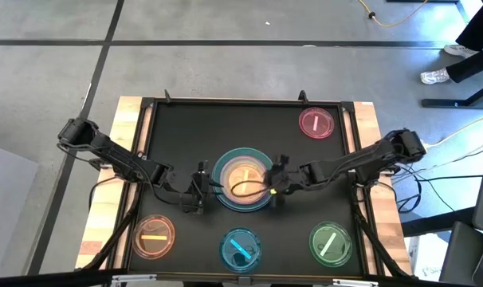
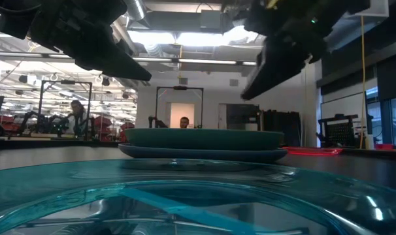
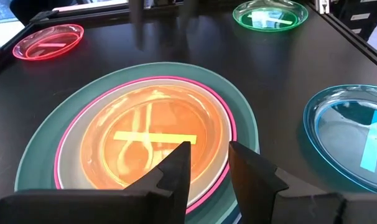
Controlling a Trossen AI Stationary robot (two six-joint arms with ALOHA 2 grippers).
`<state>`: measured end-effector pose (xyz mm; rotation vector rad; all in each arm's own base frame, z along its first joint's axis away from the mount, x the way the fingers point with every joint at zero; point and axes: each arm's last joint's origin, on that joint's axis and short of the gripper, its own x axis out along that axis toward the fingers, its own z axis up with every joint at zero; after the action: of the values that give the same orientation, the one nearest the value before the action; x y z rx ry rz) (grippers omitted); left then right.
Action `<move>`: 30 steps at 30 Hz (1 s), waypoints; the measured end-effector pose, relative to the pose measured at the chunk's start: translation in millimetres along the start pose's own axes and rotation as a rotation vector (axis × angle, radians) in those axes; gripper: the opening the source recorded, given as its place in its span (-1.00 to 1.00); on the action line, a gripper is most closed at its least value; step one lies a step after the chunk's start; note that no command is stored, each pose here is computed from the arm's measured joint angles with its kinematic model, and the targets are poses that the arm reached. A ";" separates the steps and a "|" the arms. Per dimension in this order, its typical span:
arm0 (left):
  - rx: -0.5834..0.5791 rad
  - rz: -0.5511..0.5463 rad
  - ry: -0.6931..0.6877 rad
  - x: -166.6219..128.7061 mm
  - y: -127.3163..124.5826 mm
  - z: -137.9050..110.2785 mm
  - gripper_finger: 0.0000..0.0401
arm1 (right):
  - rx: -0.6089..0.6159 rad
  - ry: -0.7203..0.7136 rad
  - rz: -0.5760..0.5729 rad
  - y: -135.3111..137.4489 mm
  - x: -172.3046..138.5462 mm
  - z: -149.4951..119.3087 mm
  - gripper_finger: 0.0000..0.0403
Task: Stack plastic plates
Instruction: Stack the light pink plate on top of the orange plate
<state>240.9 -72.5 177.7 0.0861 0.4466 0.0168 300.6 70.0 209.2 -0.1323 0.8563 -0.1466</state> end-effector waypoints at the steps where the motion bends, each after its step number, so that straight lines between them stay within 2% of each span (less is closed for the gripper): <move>1: 0.000 0.001 0.000 0.0 0.1 0.0 -0.49 | -0.002 0.021 -0.052 -4.9 -5.5 -2.2 -0.11; 4: -0.002 0.001 0.000 0.0 0.1 0.0 -0.49 | 0.026 0.081 -0.172 -20.3 -19.1 -8.6 -0.10; 7: -0.004 0.000 0.000 0.0 0.0 0.0 -0.49 | 0.082 0.179 -0.239 -38.6 -22.2 -17.2 -0.10; 10: -0.005 0.000 -0.002 0.0 0.0 0.2 -0.49 | 0.124 0.281 -0.297 -58.0 -19.3 -26.9 -0.10; 20: -0.001 0.001 -0.002 0.0 0.0 0.1 -0.49 | 0.343 0.454 -0.467 -133.3 2.3 -72.4 -0.10; 25: -0.001 0.001 -0.002 0.0 0.0 0.2 -0.49 | 0.496 0.457 -0.464 -167.0 10.4 -97.2 -0.10; 30: -0.001 0.001 -0.002 0.0 0.1 0.2 -0.49 | 0.565 0.428 -0.453 -187.0 14.9 -115.8 -0.10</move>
<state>241.0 -72.4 177.8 0.0857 0.4450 0.0179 208.2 -122.9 155.8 0.2478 1.1676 -0.8565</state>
